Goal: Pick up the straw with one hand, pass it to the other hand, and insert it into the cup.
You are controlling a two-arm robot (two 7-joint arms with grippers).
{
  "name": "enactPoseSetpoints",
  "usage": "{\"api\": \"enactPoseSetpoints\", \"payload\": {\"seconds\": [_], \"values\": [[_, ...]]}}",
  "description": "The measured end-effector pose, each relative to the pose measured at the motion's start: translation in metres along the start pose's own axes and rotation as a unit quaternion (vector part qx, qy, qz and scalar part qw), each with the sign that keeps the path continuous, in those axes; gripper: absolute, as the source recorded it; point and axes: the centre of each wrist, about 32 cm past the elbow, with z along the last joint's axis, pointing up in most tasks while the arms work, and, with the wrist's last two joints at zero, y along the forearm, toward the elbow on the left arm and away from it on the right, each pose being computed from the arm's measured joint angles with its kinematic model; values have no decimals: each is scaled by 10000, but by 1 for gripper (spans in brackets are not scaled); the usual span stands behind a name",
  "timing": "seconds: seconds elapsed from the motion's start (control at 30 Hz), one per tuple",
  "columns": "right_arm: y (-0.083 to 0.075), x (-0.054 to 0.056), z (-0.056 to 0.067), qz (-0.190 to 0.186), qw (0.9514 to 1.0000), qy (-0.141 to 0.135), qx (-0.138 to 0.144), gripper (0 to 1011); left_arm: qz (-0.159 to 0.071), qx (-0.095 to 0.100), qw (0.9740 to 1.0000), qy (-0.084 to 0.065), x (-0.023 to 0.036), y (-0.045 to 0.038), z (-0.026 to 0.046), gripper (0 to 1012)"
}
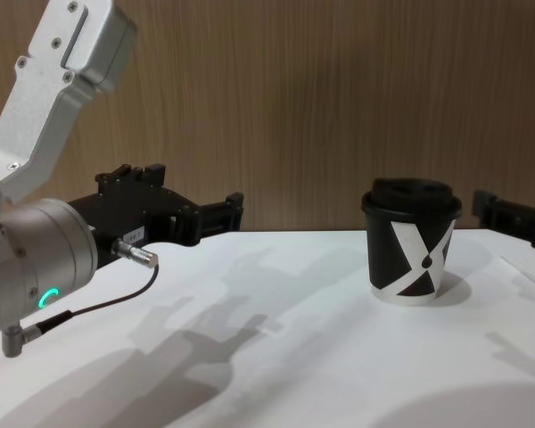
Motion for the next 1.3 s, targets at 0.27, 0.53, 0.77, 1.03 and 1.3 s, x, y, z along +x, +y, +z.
{"api": "enactPoseSetpoints", "payload": {"seconds": [0.27,0.53,0.77,1.03,1.3], "values": [[-13,74,-23,-205,9994,-187,-205,1001,0,0,10000,0,0,0,0,1003],[-15,151,-52,-383,9978,-341,-417,1001,0,0,10000,0,0,0,0,1003],[3,199,-72,-459,9968,-380,-527,1001,0,0,10000,0,0,0,0,1003],[28,256,-76,-475,9959,-372,-669,1001,0,0,10000,0,0,0,0,1003],[23,321,-66,-474,9948,-378,-818,1001,0,0,10000,0,0,0,0,1003]]}}
